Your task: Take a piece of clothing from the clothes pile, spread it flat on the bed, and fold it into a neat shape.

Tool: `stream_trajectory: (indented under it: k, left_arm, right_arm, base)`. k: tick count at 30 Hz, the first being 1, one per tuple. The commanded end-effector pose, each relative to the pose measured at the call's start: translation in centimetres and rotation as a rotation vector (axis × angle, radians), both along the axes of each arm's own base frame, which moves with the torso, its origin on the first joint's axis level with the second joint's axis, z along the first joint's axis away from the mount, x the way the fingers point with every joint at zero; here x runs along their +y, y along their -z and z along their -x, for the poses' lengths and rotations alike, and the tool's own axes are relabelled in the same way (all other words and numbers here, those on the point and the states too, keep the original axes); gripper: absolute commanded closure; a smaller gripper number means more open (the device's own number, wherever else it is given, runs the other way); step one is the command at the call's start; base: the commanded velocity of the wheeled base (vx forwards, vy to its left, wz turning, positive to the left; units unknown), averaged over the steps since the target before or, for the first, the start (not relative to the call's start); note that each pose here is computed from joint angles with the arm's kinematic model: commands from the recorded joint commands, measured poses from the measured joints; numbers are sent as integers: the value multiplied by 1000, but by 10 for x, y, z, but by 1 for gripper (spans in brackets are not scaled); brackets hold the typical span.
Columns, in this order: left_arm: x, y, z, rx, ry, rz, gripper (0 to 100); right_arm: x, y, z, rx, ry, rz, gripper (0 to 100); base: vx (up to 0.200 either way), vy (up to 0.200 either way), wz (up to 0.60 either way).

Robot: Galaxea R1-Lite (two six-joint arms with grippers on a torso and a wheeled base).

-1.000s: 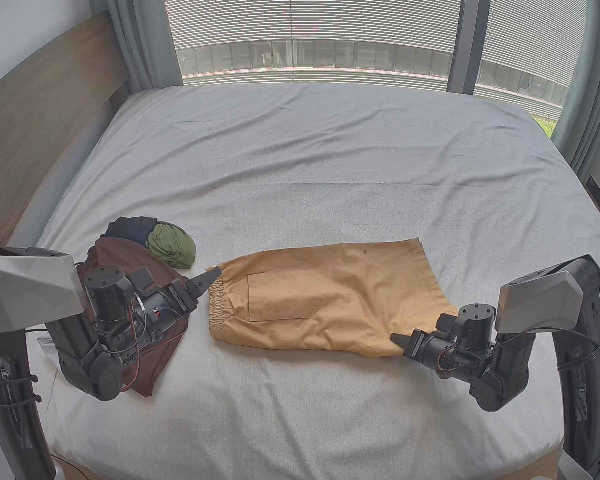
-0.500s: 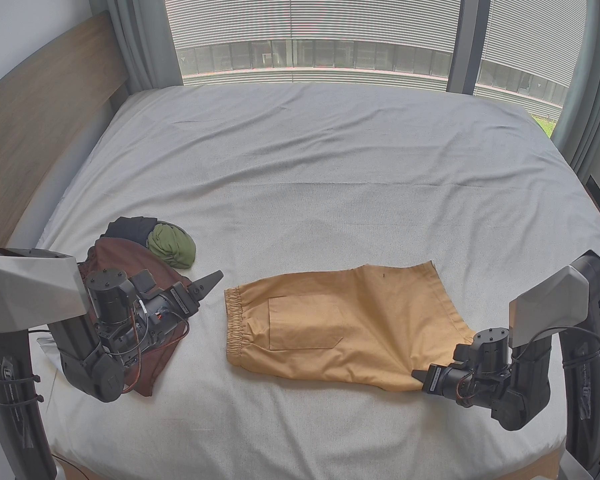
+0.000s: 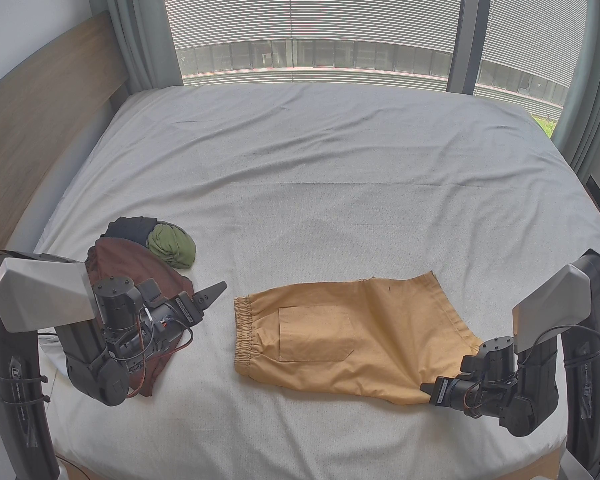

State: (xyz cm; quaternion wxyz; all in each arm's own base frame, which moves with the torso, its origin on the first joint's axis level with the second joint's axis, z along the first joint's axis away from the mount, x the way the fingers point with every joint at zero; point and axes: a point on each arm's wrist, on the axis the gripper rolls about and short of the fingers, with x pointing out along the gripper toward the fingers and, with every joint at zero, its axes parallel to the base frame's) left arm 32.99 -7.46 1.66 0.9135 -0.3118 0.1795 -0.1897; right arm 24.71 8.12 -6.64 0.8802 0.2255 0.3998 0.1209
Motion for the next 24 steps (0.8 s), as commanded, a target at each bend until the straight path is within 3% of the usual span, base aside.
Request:
stream_trajectory:
  k: [1, 15, 24]
  left_arm:
    - [-1, 6, 0, 18, 3, -3, 0]
    - [-14, 20, 7, 77, 40, -6, 0]
    - [-22, 35, 12, 123, 58, -21, 0]
  right_arm:
    - [1, -1, 0, -3, -1, -3, 0]
    - [1, -21, 29, 41, -51, -6, 0]
    - [18, -67, 47, -84, -148, -81, 0]
  base:
    - [0, 0, 0]
    - [0, 0, 0]
    - [0, 0, 0]
